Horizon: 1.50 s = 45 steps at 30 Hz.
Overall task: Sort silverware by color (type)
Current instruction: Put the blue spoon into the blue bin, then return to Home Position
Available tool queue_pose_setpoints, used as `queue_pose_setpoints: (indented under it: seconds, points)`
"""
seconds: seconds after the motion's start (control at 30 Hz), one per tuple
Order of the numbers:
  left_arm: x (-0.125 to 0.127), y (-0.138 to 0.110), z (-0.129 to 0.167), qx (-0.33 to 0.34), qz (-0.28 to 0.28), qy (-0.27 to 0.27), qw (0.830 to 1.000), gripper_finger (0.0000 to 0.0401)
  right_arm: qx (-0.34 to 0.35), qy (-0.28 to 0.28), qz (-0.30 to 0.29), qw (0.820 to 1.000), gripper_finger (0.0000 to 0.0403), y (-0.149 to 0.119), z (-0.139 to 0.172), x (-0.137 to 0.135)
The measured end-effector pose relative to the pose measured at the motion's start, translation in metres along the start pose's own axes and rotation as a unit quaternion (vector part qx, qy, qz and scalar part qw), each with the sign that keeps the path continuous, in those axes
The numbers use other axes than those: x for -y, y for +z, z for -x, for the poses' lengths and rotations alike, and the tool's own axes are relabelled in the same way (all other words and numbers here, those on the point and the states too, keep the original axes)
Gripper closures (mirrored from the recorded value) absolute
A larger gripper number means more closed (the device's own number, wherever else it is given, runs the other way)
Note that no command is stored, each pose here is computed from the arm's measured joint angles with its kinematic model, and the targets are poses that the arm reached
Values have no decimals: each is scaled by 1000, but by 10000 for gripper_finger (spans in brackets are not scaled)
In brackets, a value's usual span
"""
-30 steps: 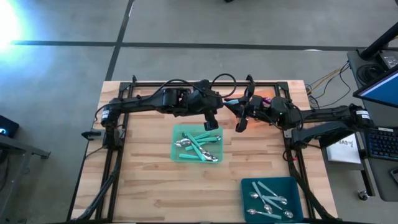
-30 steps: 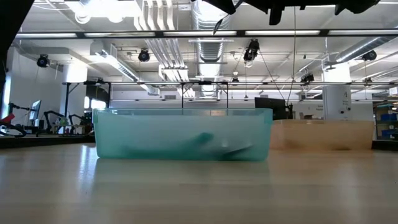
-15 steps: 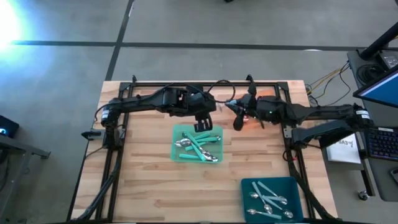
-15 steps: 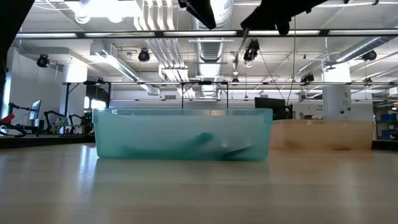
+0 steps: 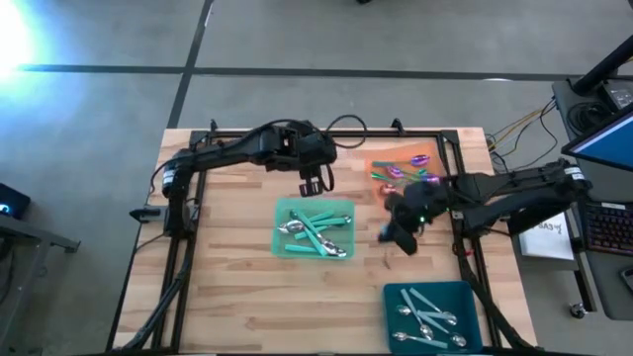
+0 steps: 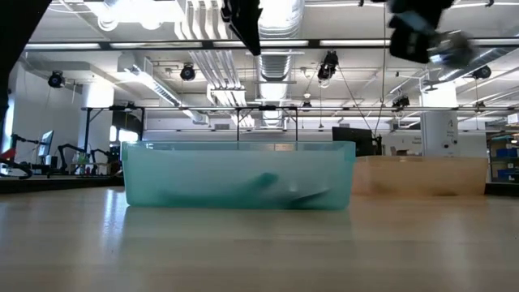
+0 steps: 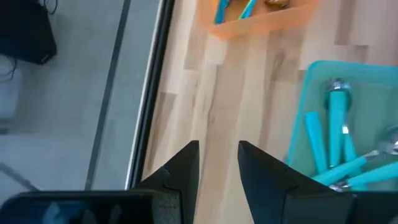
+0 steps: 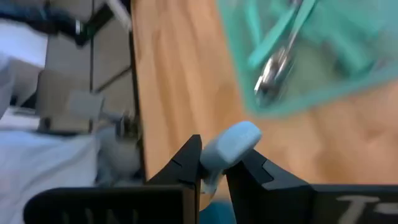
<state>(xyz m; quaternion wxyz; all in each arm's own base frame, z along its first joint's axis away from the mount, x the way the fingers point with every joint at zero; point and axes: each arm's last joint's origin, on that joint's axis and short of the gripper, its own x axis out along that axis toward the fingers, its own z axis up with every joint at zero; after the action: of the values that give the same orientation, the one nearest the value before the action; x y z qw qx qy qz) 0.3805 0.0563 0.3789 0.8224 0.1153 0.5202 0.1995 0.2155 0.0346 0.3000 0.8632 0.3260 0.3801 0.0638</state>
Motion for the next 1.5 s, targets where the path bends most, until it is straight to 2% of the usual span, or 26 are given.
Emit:
queue_pose_setpoints:
  seconds: [0.33,0.6,0.83,0.9,1.03,1.17,1.23,1.3,1.4,1.5]
  points:
    - [-36,-7,-14,-22,41,22,999,306,-128,41,-42,990,365,-57,-8,-47]
    - [-57,-12,-21,-35,64,34,997,306,-221,-49,-92,970,365,-95,-4,-47]
    - [-62,-18,-23,-58,63,34,996,306,-263,-72,-132,953,364,-104,-22,-47]
    - [-62,-19,-23,-63,62,33,996,306,-282,-85,-135,946,344,-107,-30,-46]
    - [-62,-20,-23,-65,61,32,995,306,-322,-104,-139,931,275,-113,-47,-45]
    - [-63,-20,-23,-66,56,32,996,306,-372,-91,-136,914,231,-118,-56,-45]
    - [-63,-20,-23,-66,51,32,996,306,-378,-82,-126,913,223,-117,-57,-48]
    - [-63,-20,-23,-66,50,32,996,306,-367,-59,-95,924,221,-114,-56,-53]
    - [-63,-20,-23,-66,50,32,996,306,-314,-26,-1,949,225,-105,-53,-60]
    - [-63,-20,-23,-67,50,31,996,306,-223,-20,112,968,230,-95,-50,-65]
